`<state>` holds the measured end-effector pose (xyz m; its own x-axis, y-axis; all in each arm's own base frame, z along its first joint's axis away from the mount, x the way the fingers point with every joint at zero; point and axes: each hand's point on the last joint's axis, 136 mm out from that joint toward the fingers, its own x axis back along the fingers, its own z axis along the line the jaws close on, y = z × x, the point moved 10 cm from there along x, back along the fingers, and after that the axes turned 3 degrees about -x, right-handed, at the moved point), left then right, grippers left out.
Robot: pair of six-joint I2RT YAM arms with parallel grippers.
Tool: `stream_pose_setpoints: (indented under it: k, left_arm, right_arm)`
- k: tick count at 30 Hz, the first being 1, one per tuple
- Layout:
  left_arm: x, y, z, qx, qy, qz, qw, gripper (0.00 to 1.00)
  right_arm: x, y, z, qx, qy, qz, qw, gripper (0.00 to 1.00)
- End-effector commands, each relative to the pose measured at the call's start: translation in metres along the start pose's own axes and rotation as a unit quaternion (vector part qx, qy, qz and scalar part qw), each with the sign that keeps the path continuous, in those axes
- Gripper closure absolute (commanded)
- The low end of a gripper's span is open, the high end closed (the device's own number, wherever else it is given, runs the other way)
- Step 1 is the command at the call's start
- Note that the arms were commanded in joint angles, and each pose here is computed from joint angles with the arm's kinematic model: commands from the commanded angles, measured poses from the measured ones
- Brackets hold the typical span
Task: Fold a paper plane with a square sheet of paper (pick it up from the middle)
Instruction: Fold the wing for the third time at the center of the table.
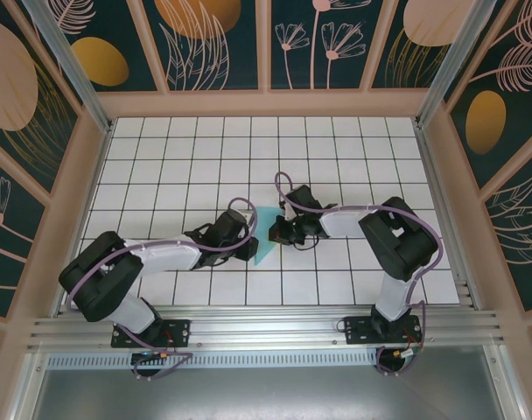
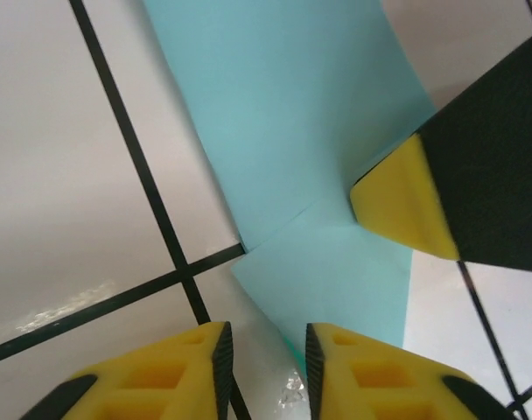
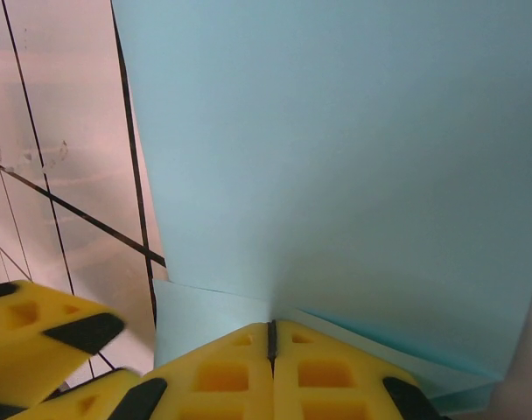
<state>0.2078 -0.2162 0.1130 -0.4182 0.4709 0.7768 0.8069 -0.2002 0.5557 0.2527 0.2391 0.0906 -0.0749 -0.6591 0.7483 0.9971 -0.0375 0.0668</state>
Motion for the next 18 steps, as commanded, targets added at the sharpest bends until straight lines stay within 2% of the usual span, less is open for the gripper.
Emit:
stream_pose_setpoints:
  k: [1, 6, 9, 13, 18]
  left_arm:
    - [0.020, 0.021, -0.005, 0.014, 0.014, -0.031, 0.999, 0.69]
    - [0.040, 0.035, -0.023, 0.031, -0.071, -0.058, 0.995, 0.84]
    - [0.039, 0.037, -0.036, 0.038, -0.151, -0.040, 0.987, 0.88]
    - [0.025, 0.033, -0.042, 0.051, -0.202, -0.010, 0.978, 0.90]
    - [0.006, 0.022, -0.042, 0.058, -0.223, 0.029, 0.973, 0.89]
  right_arm:
    - [-0.011, -0.012, -0.027, -0.025, -0.069, 0.010, 0.997, 0.94]
    - [-0.011, -0.012, -0.028, -0.029, -0.067, 0.007, 0.997, 0.94]
    - [-0.012, -0.012, -0.028, -0.030, -0.066, 0.007, 0.997, 0.94]
    - [-0.014, -0.012, -0.030, -0.038, -0.068, 0.009, 0.997, 0.94]
    - [-0.015, -0.014, -0.033, -0.043, -0.071, 0.010, 0.997, 0.95]
